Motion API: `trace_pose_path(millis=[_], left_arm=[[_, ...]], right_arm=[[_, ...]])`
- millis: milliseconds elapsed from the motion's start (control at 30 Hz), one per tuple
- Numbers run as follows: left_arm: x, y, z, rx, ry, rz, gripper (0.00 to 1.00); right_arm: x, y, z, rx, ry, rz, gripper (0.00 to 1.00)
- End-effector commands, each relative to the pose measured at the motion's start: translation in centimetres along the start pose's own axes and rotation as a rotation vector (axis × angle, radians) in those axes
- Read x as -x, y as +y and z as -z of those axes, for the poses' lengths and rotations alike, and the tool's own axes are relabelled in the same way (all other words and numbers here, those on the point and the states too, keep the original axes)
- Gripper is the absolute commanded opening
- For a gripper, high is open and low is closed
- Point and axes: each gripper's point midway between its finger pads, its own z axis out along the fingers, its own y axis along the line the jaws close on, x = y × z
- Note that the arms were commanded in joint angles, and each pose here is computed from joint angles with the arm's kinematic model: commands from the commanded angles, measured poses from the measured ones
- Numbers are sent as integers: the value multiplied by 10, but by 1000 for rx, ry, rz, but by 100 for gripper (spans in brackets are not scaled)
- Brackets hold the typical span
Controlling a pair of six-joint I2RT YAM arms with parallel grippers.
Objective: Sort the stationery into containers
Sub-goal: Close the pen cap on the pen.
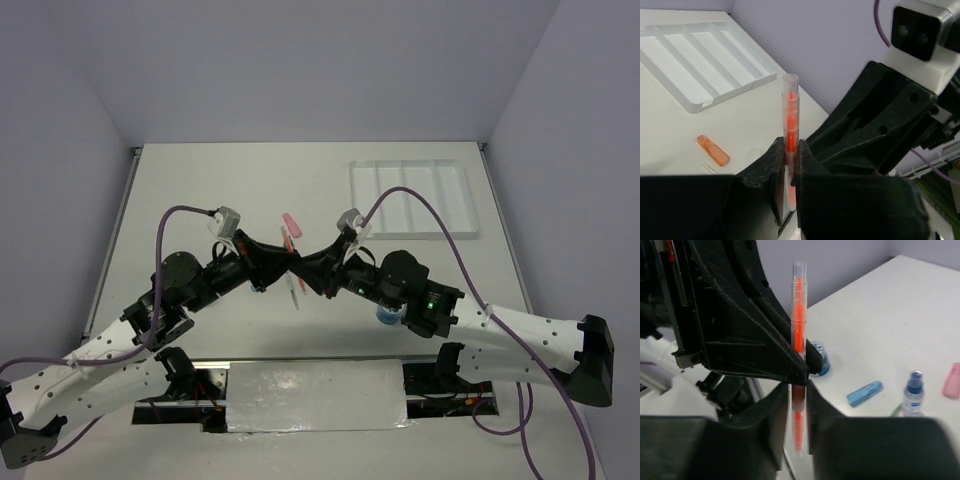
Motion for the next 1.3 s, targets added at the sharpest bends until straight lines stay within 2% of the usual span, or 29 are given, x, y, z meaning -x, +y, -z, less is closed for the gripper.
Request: trace_pose_path(millis=[0, 233, 267, 367, 433, 467, 533, 567, 600, 633, 767, 933, 1000, 1133, 1167, 1233, 1267], left_arm=[[23, -44, 8, -206, -52, -88, 0], [20, -60, 15, -309, -39, -143, 0], [21, -62, 15, -315, -38, -146, 0], [18, -59, 13, -301, -13, -156, 0], [18, -54, 10, -268, -3, -164, 9], [20, -53, 9, -257, -2, -165, 15], [18, -46, 6, -217, 12, -171, 43], [19, -44, 5, -201, 15, -173, 59], [24, -44, 4, -189, 5, -175, 94], [31, -39, 4, -141, -7, -180, 99], [62, -31, 11, -26, -79, -187, 99], [93, -39, 17, 4, -148, -216, 96], [93, -37, 16, 21, -132, -216, 89], [88, -35, 7, 23, -111, -200, 87], [84, -33, 3, 28, -97, -196, 82], [80, -33, 0, 17, -88, -188, 80], [76, -33, -2, 10, -77, -182, 76]], right_arm=[[13, 29, -5, 140, 9, 28, 32], [1, 38, -4, 207, 47, 16, 30], [2, 38, -4, 208, 44, 14, 18], [7, 36, -2, 196, 28, 11, 0], [7, 36, 0, 192, 19, 2, 0], [10, 36, 0, 196, 3, -2, 0], [10, 34, 0, 179, -7, -27, 0], [11, 33, 0, 171, -14, -35, 0], [13, 31, -1, 157, -20, -43, 0], [11, 26, -2, 127, -17, -59, 0], [9, 18, -5, 77, 5, -70, 0], [8, 22, -2, 94, 16, -76, 0], [7, 24, -1, 101, 24, -76, 0], [7, 26, -1, 116, 36, -68, 0], [7, 27, -1, 117, 36, -68, 0], [6, 27, -2, 120, 42, -66, 0], [5, 27, -2, 119, 46, -66, 0]])
